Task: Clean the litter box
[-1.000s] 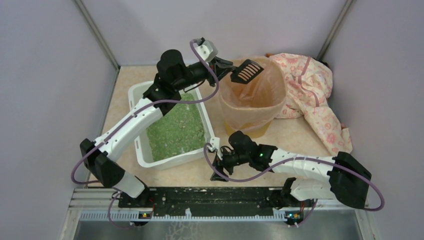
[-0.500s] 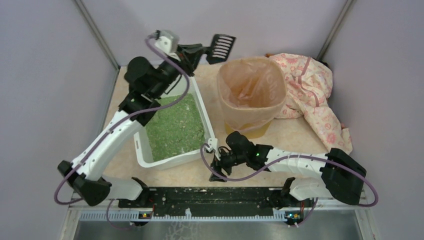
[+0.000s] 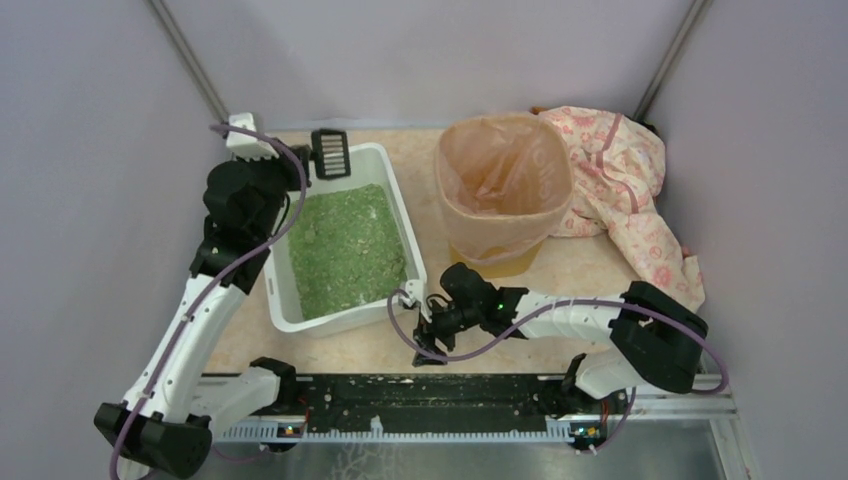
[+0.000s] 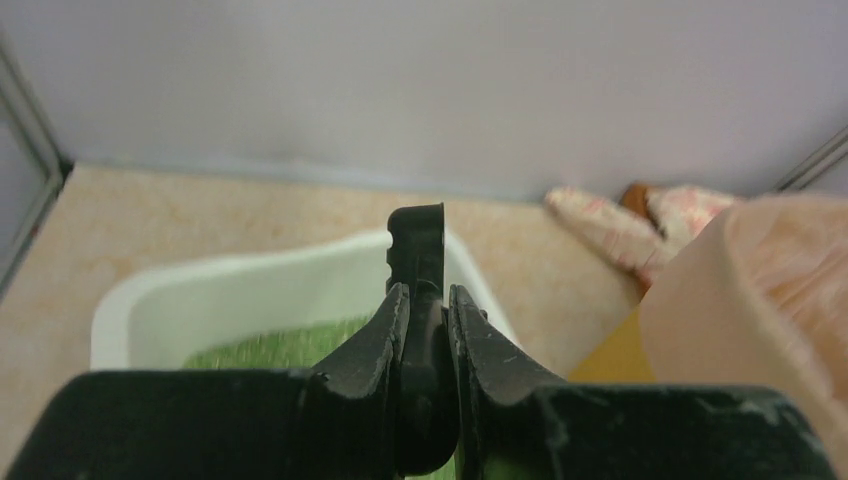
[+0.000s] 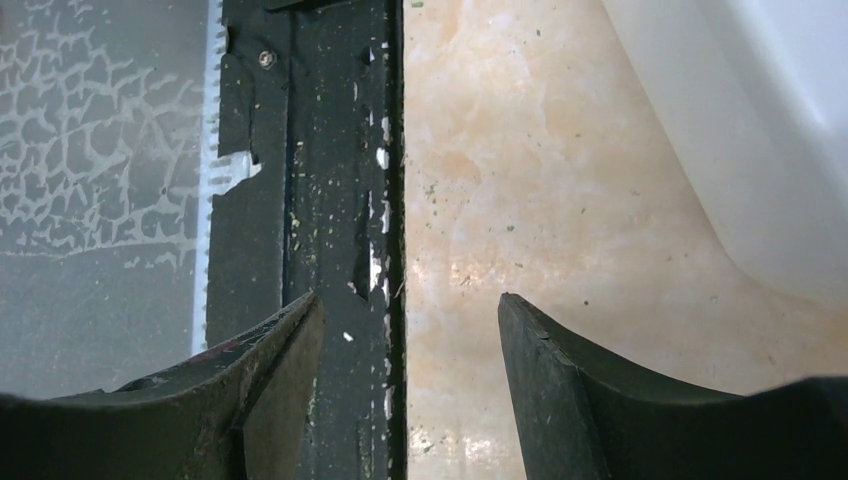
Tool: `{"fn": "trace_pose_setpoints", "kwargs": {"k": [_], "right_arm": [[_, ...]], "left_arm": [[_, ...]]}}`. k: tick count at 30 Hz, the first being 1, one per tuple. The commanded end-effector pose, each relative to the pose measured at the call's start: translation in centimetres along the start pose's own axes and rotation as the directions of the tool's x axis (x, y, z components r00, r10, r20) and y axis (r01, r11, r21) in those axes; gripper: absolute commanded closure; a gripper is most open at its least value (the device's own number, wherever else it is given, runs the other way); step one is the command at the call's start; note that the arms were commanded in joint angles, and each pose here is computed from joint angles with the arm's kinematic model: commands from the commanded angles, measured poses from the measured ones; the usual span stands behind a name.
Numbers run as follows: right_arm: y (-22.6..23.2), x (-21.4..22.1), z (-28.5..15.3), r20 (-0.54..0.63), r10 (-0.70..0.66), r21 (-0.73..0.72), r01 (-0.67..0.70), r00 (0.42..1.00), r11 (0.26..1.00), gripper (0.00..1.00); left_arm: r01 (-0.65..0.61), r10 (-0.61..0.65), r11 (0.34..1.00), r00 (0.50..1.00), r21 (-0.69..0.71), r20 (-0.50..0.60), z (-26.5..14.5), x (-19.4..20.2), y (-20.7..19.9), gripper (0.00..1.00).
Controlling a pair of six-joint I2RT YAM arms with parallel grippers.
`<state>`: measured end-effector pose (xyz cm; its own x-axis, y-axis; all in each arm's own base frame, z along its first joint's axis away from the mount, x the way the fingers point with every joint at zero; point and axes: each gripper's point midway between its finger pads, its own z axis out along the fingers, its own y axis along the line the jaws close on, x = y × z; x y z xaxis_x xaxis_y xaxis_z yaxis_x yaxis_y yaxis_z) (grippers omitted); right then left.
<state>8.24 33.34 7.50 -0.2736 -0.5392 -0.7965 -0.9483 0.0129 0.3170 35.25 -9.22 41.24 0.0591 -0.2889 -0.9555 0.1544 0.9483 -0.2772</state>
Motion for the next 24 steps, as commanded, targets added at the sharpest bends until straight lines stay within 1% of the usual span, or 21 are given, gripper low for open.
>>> {"fn": "trace_pose_setpoints", "kwargs": {"k": [1,4,9,12,17,24], "right_arm": [[-0.3,-2.1,1.0,0.043,-0.037,-0.016,0.038,0.998,0.999,0.35],[-0.3,-1.9,1.2,0.04,-0.032,-0.026,0.034,0.999,0.999,0.35],[-0.5,-1.5,1.6,0.027,-0.025,-0.027,0.026,0.999,0.999,0.35],[-0.6,-1.3,1.8,0.021,-0.021,-0.029,0.022,1.0,0.999,0.35],[-0.7,-1.0,2.1,0.007,-0.017,-0.036,0.018,1.0,0.999,0.35],[-0.7,-1.0,2.4,0.001,-0.02,-0.049,0.02,1.0,0.999,0.35]], "left_arm": [[-0.038,0.021,0.995,0.983,-0.093,-0.181,-2.2,7.3,3.2,1.0],[-0.035,0.005,0.991,0.973,-0.128,-0.229,-3.2,9.9,4.3,1.0],[-0.067,0.006,0.977,0.958,-0.203,-0.287,-3.9,12.0,6.0,1.0],[-0.125,0.031,0.953,0.946,-0.276,-0.322,-3.8,12.1,7.5,1.0],[-0.247,0.086,0.902,0.906,-0.354,-0.414,-3.0,12.6,9.4,1.0],[-0.286,0.052,0.855,0.878,-0.433,-0.477,-1.7,13.6,11.4,1.0]]}}
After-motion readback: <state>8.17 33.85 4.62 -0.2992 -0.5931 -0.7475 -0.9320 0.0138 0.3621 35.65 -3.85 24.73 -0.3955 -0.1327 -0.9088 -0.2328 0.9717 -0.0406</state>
